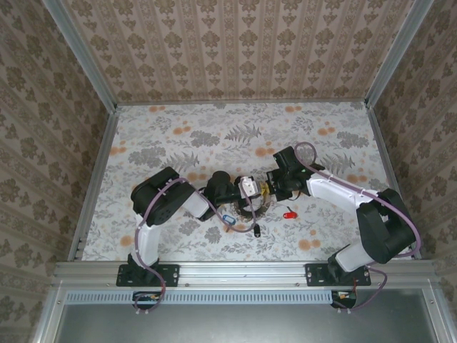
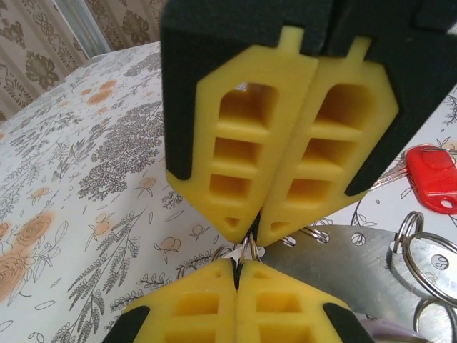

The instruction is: Put the keys on the keyring

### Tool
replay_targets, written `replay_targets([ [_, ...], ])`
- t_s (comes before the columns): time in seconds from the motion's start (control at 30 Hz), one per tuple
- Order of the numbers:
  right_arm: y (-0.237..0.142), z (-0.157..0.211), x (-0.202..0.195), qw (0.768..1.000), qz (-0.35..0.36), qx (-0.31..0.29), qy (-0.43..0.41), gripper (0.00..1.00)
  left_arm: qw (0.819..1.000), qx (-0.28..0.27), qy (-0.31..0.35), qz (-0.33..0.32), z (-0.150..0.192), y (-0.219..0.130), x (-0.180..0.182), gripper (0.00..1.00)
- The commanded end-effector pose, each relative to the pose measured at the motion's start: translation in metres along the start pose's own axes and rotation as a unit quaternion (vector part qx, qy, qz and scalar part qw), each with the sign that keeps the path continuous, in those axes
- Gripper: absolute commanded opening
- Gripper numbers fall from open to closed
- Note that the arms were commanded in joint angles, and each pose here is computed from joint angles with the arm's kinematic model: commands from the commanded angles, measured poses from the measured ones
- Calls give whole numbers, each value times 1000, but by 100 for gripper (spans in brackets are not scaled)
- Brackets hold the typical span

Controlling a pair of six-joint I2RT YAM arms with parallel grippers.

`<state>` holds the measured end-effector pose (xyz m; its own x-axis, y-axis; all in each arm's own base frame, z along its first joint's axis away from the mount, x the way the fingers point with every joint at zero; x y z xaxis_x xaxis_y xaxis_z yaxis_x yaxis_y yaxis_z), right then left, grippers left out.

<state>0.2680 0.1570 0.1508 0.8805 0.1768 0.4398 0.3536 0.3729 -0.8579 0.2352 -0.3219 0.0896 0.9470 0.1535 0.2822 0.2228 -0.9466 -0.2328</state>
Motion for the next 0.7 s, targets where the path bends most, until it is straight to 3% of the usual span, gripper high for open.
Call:
replay_targets([
  [0.0,-8,12,-5,999,0,41,-3,0,999,-37,11,-7,-13,7,0,0],
  [0.1,-10,10,-10,999,1,36,0,0,999,-44,14,-8,-16,4,0,0],
  [0.23,-14,6,-16,1000,0,31,-5,28,998,-51,20,-5,-20,0,-1,0],
  [0.4,-36,-4,-20,999,-12,12,-31,34,998,-62,28,-6,-27,-6,1,0],
  [0.67,-97,-16,-15,983,-58,-55,-164,44,995,-90,28,-25,-48,-22,9,0],
])
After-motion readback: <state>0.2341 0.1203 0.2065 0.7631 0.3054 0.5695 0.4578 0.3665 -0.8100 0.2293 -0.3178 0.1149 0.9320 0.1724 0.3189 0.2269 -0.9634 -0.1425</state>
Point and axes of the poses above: each hand's point on the last joint's axis, 136 mm out from that joint toward the fingers, its own y axis out along the fingers, its own x axis along the line the jaws close on, z = x × y, the point moved 9 cm from there along -y, back along the fingers, and after that the axes turned 1 degree about y, right-handed, at the moved point
